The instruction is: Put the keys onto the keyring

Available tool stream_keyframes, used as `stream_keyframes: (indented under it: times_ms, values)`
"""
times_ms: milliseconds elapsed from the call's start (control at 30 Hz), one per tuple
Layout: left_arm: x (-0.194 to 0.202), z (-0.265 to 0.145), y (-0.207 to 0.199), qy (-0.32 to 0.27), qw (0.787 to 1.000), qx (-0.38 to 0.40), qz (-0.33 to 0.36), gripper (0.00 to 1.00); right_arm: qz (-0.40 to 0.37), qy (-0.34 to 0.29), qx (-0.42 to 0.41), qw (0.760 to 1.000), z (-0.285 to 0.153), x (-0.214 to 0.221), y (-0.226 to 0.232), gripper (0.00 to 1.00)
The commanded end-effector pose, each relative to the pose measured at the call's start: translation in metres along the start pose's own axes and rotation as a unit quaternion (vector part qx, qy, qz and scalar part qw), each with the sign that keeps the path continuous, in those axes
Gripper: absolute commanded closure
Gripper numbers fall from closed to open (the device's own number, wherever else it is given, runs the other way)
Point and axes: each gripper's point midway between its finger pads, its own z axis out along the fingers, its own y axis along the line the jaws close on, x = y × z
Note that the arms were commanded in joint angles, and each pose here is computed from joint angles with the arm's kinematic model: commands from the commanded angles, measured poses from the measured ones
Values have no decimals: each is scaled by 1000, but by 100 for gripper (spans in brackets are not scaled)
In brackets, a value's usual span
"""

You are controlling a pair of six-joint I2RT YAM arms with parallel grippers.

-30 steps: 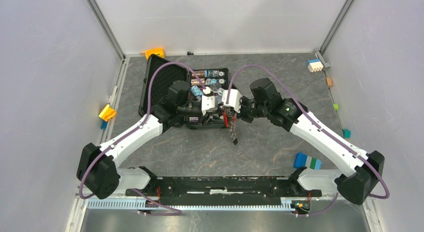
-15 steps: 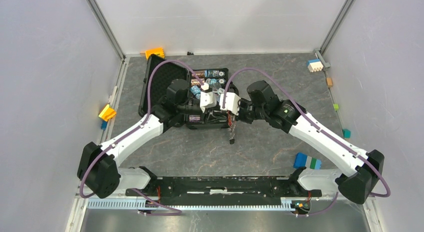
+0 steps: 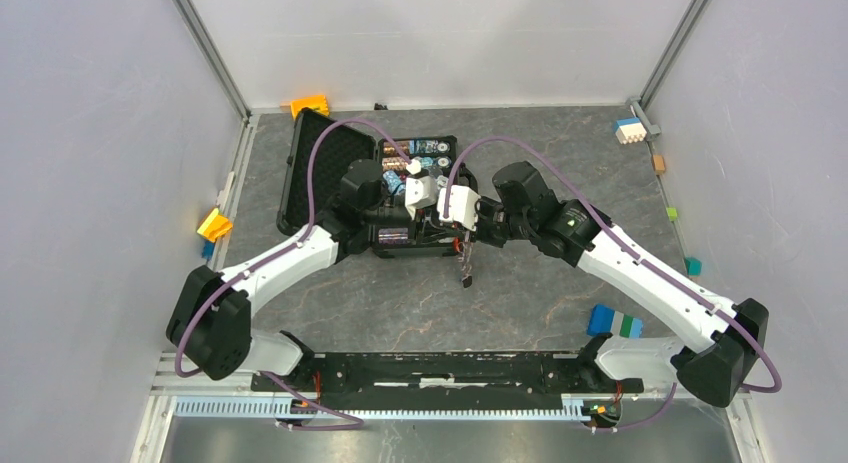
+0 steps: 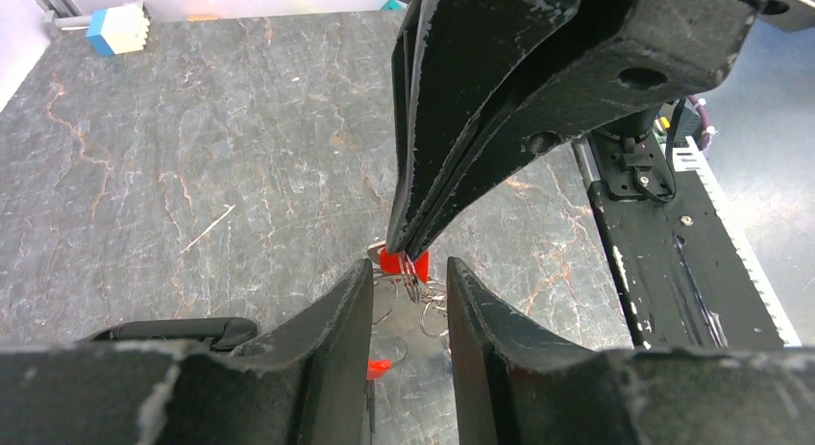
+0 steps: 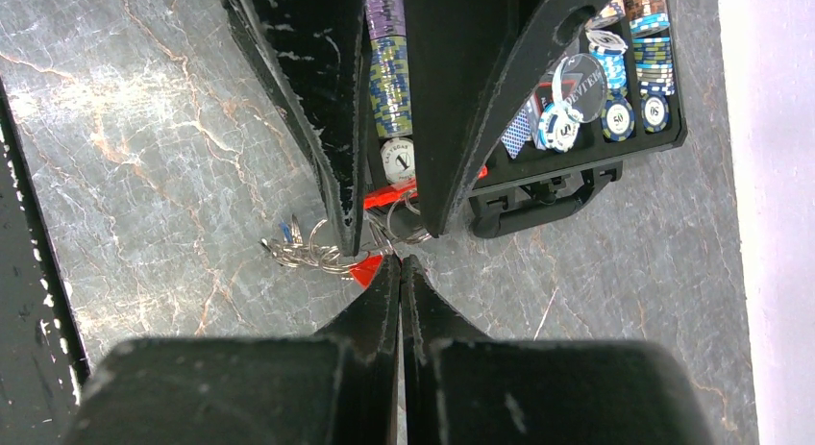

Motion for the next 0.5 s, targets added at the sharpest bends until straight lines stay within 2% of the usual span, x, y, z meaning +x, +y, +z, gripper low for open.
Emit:
stream_keyframes:
  times_ms: [0, 467]
  values:
    - [-12, 2, -6, -21, 1000, 15, 8, 60, -7, -42, 37, 998, -15, -28, -18, 100]
    - [-23, -18, -13, -25, 998, 17, 58, 51, -3, -47, 34, 998, -14, -29, -16, 100]
